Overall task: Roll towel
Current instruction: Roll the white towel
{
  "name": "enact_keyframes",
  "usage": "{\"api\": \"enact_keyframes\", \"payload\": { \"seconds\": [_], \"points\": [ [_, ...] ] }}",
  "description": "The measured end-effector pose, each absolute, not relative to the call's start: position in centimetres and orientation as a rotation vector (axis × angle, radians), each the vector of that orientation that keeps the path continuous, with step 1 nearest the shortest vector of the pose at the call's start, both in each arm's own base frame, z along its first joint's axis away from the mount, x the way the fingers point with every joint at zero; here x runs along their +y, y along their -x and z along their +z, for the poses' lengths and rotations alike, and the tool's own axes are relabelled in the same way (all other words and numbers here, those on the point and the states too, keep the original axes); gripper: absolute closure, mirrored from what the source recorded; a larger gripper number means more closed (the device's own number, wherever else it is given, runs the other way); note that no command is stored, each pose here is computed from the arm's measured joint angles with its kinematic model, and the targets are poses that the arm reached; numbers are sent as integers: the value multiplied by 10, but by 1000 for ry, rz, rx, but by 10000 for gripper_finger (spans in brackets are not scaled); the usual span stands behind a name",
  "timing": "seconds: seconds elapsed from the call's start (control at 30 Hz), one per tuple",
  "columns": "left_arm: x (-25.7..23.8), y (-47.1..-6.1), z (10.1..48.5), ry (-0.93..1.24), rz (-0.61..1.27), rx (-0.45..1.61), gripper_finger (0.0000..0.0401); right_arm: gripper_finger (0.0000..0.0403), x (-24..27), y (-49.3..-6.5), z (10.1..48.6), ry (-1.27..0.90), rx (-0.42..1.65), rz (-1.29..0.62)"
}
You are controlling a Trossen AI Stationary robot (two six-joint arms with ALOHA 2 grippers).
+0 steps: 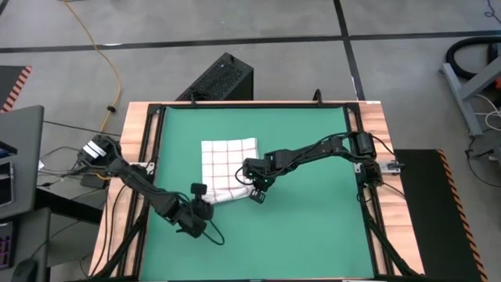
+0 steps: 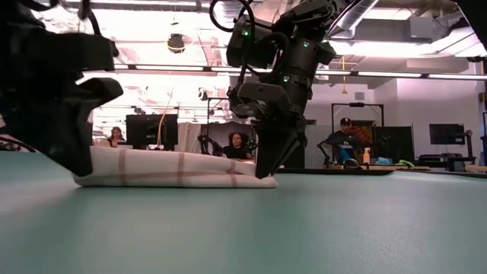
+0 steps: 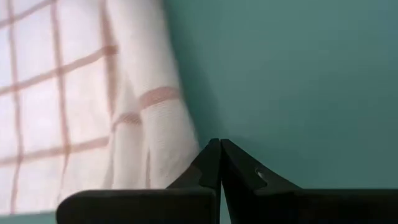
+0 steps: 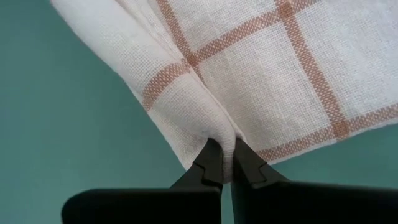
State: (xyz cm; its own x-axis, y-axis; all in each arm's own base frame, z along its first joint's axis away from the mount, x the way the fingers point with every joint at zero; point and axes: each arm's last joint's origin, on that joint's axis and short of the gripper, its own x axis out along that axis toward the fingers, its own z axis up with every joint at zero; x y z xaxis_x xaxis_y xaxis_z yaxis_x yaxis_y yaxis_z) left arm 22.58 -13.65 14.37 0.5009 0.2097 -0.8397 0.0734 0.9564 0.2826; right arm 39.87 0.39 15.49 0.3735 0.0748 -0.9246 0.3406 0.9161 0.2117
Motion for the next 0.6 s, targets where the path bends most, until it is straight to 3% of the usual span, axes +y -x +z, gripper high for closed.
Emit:
{"api": "enact_keyframes", "payload": {
  "seconds": [0.6],
  "points": [
    [-105,-220,180,-320,253,981,401,386,4,-399,155,-390,1183,-163]
  ]
}}
